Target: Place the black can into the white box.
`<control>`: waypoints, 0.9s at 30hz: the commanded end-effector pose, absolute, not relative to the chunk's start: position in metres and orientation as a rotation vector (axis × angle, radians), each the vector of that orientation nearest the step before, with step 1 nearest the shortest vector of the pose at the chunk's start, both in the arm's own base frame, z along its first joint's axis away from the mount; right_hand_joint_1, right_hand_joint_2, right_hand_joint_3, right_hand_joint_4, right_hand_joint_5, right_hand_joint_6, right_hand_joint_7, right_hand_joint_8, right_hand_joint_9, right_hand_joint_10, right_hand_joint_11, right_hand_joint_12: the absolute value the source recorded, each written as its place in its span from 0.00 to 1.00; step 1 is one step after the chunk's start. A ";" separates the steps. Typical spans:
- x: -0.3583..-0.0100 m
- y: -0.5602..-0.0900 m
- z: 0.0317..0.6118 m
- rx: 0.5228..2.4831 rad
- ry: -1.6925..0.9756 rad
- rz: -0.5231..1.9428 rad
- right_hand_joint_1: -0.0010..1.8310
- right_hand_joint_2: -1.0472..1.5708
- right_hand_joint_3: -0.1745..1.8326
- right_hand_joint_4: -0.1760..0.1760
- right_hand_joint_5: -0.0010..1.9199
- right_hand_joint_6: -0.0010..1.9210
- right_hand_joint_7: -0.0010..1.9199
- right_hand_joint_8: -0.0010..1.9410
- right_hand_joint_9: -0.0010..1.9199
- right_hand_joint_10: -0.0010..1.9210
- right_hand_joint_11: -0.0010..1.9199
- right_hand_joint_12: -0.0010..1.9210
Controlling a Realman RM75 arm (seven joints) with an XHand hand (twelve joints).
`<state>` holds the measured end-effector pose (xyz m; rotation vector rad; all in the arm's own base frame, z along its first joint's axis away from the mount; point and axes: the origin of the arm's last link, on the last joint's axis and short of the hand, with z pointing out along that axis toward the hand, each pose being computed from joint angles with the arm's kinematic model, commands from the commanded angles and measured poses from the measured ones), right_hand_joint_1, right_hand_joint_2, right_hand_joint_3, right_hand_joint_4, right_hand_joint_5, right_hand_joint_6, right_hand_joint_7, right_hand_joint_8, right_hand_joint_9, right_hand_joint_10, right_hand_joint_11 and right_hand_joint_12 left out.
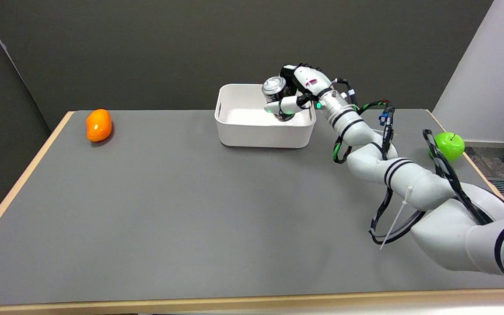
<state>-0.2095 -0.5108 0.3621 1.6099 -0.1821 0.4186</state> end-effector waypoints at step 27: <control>-0.243 -0.379 0.464 1.057 -0.609 1.820 0.08 0.65 0.56 0.42 0.00 0.05 0.00 0.00 0.00 0.00 0.00 0.04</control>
